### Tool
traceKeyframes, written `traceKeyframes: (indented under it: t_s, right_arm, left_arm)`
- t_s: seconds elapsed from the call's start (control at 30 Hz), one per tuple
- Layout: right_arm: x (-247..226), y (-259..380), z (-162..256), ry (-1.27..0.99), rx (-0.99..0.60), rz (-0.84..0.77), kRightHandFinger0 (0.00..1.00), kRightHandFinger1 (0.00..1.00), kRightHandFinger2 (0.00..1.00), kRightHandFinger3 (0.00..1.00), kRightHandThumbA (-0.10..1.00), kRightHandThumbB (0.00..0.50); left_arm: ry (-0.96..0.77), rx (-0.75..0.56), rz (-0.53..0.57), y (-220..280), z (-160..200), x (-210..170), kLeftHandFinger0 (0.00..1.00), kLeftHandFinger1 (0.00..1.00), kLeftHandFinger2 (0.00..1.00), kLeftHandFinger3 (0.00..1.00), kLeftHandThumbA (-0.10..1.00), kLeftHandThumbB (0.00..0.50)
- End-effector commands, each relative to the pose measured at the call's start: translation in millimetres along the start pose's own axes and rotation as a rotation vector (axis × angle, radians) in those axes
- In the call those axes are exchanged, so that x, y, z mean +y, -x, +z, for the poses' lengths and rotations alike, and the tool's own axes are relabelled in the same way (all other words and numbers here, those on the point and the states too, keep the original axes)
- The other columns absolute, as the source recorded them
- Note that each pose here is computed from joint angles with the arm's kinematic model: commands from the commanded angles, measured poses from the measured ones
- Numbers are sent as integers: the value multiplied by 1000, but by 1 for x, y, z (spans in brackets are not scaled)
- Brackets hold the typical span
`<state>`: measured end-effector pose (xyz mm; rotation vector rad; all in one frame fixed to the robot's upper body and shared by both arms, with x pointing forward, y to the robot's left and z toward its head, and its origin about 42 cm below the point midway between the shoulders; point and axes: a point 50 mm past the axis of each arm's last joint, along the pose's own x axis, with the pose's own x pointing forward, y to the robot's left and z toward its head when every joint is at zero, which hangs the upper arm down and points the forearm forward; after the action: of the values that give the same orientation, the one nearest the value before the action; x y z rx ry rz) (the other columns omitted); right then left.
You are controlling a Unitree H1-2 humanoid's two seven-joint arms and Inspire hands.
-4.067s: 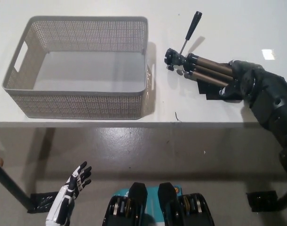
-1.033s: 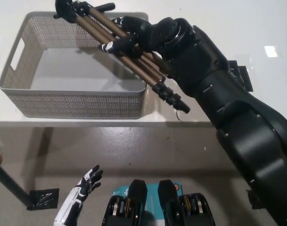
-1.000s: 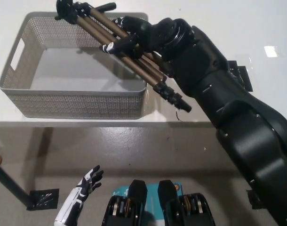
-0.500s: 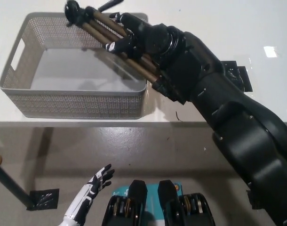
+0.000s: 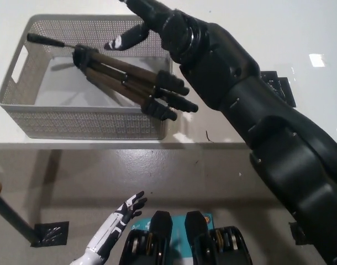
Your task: The robot uses its right hand to pick the tripod on the desk and places it into a rectangular container on the left.
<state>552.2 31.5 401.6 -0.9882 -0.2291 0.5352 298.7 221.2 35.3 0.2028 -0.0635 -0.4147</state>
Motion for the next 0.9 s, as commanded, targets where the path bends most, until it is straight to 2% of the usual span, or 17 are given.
traceKeyframes:
  t_s: [0.0,0.07,0.2,0.27,0.3,0.33,0.4,0.47,0.5,0.6,0.67,0.73,0.77,0.8,0.87]
  right_arm:
    - [-30,3,50,58,-140,-81,1000,1000,1000,1000,995,500]
    - [-44,10,50,6,-195,-127,1000,1000,1000,1000,1000,500]
    - [-110,52,39,-164,-346,-280,1000,1000,1000,1000,1000,500]
    - [-140,88,26,-213,-441,-373,1000,1000,1000,1000,1000,453]
    - [-149,101,24,-230,-470,-399,1000,1000,1000,1000,1000,445]
    - [-164,127,14,-247,-491,-457,1000,1000,1000,1000,1000,467]
    - [-184,183,-8,-222,-526,-550,1000,1000,1000,1000,1000,459]
    - [-192,232,-26,-300,-606,-619,1000,1000,1000,1000,1000,436]
    - [-196,272,-44,-296,-630,-716,1000,1000,1000,1000,1000,459]
    - [-194,337,-72,-226,-646,-869,1000,1000,1000,1000,1000,456]
    - [-180,373,-86,-198,-665,-906,1000,1000,1000,1000,1000,403]
    - [-151,416,-105,-156,-687,-965,1000,1000,1000,1000,1000,459]
    - [-135,429,-112,-141,-690,-973,1000,1000,1000,1000,1000,454]
    - [-104,441,-121,-138,-696,-972,1000,1000,1000,1000,1000,416]
    - [-74,444,-129,-177,-681,-951,1000,1000,1000,1000,1000,435]
  left_arm:
    - [-31,-34,-16,-2,6,-3,1000,1000,1000,1000,1000,500]
    - [-36,-34,-20,-2,7,-5,1000,1000,1000,1000,1000,500]
    - [-43,-47,-21,-6,7,-4,1000,1000,1000,1000,1000,500]
    - [-39,-41,-19,-4,6,-4,1000,1000,1000,1000,1000,500]
    - [-35,-42,-15,-3,6,-3,1000,1000,1000,1000,1000,500]
    - [-32,-41,-8,-2,5,-1,1000,1000,1000,1000,1000,500]
    - [-23,-28,1,2,4,-1,1000,1000,1000,1000,1000,500]
    - [-17,-19,12,5,4,2,1000,1000,1000,1000,1000,500]
    - [-20,-19,15,7,4,4,1000,1000,1000,1000,1000,500]
    - [-15,-22,40,4,3,11,1000,1000,1000,1000,1000,500]
    - [-19,-11,48,5,2,15,1000,1000,1000,1000,1000,500]
    - [-7,-5,49,3,1,17,1000,1000,1000,1000,1000,500]
    - [1,-3,55,2,1,18,1000,1000,1000,1000,1000,500]
    - [4,2,62,1,0,19,1000,1000,1000,1000,1000,500]
    - [19,11,70,2,-3,18,1000,1000,1000,1000,1000,500]
